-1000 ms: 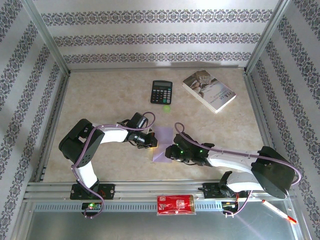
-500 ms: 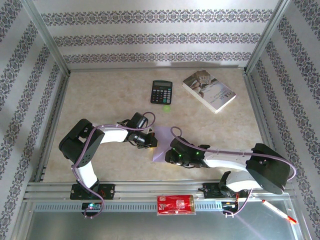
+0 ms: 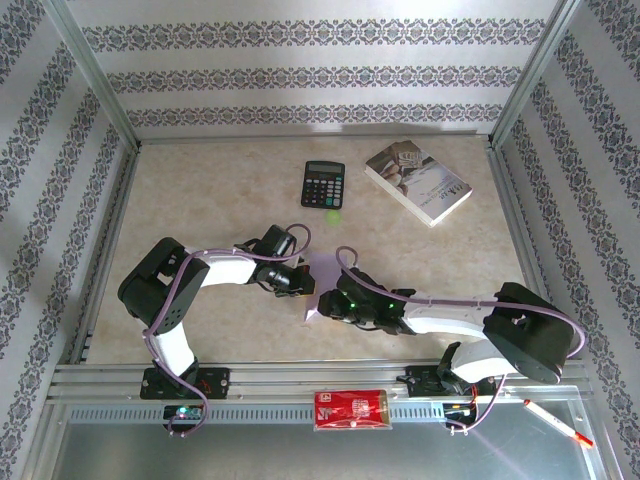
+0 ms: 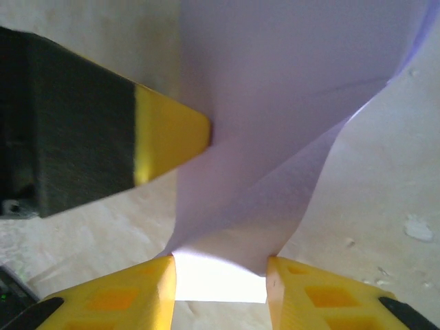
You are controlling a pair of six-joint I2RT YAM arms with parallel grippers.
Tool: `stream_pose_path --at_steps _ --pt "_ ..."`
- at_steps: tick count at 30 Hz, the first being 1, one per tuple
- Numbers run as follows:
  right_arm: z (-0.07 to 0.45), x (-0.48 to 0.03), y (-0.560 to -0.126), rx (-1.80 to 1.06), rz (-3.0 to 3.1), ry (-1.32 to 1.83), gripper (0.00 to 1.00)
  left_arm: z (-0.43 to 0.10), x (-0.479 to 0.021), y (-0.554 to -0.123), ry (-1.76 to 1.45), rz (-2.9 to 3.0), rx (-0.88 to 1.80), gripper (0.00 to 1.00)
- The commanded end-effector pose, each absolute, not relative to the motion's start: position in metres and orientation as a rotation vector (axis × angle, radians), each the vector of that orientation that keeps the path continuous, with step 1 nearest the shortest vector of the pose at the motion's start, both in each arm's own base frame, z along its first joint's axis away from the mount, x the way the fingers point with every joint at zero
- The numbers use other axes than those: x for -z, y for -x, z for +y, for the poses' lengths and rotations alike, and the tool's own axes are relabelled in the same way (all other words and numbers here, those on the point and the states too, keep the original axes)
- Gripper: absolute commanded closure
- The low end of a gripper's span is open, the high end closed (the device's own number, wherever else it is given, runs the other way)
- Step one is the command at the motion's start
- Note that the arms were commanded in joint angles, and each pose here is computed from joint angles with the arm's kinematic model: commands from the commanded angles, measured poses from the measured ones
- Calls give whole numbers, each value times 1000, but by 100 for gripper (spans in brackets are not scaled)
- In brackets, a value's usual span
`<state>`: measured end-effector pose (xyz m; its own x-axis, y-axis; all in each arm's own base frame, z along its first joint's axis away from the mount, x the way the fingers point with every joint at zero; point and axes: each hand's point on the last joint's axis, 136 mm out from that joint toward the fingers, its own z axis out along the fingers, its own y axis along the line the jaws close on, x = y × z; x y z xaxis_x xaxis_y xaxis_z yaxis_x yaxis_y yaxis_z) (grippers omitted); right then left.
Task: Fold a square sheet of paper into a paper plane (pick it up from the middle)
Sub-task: Turn over the paper at the bottom-center of the table.
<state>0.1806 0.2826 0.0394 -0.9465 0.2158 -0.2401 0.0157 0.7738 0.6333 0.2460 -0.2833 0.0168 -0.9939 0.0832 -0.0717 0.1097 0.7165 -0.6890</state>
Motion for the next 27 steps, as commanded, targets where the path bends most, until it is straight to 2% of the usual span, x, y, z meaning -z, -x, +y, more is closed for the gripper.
stream_pose_path --at_steps 1,12,18,27 --pt "284 -45 -192 -975 2603 -171 59 -269 7 -233 -133 2981 1066 99" --pt "273 -43 -191 -1008 2551 -206 56 -269 6 -234 -136 2979 1067 99" --pt "255 -33 -184 -987 2548 -320 60 -268 8 -232 -139 2984 1058 99" --pt "250 -34 -183 -976 2501 -414 77 -267 10 -233 -134 2991 1048 100"
